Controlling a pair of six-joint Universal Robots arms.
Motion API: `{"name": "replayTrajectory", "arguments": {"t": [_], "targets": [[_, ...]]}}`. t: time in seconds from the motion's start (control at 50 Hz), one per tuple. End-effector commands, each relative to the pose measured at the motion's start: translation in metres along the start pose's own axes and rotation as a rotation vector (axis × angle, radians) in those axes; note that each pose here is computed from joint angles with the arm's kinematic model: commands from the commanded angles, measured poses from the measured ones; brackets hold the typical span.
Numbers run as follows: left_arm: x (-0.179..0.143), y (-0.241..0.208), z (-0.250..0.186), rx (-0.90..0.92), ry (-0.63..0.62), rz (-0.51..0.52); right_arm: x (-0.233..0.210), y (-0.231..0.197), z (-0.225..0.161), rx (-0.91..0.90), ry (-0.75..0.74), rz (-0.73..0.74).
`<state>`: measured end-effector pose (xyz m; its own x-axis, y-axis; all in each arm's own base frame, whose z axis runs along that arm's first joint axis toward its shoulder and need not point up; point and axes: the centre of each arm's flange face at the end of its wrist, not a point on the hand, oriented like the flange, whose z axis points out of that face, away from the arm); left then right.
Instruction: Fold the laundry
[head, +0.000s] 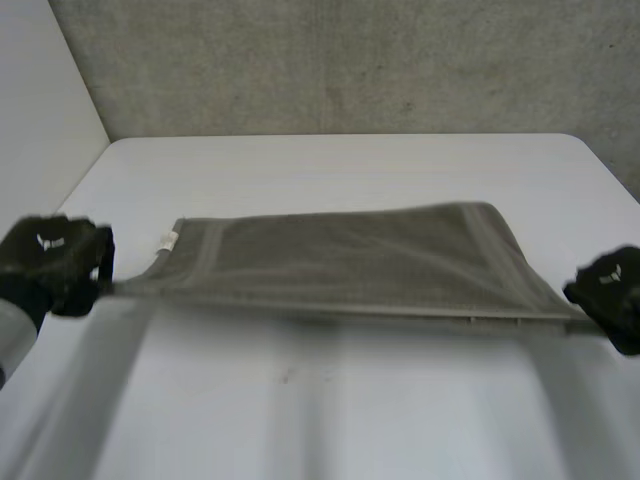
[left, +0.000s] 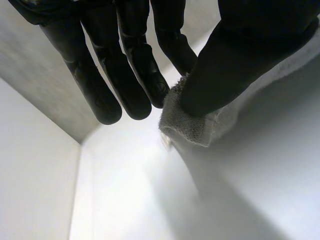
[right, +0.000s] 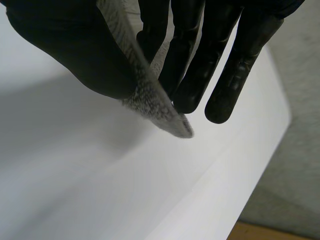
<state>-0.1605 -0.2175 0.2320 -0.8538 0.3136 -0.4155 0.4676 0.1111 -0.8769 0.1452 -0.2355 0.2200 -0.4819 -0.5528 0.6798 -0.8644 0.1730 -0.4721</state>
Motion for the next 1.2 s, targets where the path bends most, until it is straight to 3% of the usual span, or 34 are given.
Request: {"name": "replayTrajectory", "arguments": {"t": [0.02, 0.12, 0.24, 0.4, 0.62, 0.84, 1.02, 1.2], "targets": [[0.019, 0.018, -0.026, -0.168, 0.13, 0.149, -0.006, 0.016, -0.017, -0.068, -0.114, -0.074], [0.023, 0.026, -0.012, -0.155, 0.128, 0.158, -0.01, 0.015, -0.009, -0.023, -0.138, -0.059], [0.039, 0.041, 0.014, -0.198, 0.204, 0.168, -0.016, 0.022, 0.026, -0.041, -0.181, -0.047], [0.044, 0.027, 0.07, -0.109, 0.195, 0.157, -0.009, -0.01, 0.072, 0.039, -0.058, -0.058], [0.04, 0.008, 0.165, -0.047, 0.023, 0.116, 0.0, -0.047, 0.15, 0.166, 0.151, -0.043], [0.05, 0.023, 0.203, -0.037, 0.01, 0.116, -0.009, -0.057, 0.192, 0.23, 0.253, -0.061], [0.058, 0.01, 0.199, 0.034, 0.004, 0.125, -0.006, -0.058, 0.186, 0.179, 0.306, -0.032], [0.031, -0.032, 0.163, 0.114, -0.051, 0.074, 0.026, -0.074, 0.126, 0.279, 0.341, 0.184]]}}
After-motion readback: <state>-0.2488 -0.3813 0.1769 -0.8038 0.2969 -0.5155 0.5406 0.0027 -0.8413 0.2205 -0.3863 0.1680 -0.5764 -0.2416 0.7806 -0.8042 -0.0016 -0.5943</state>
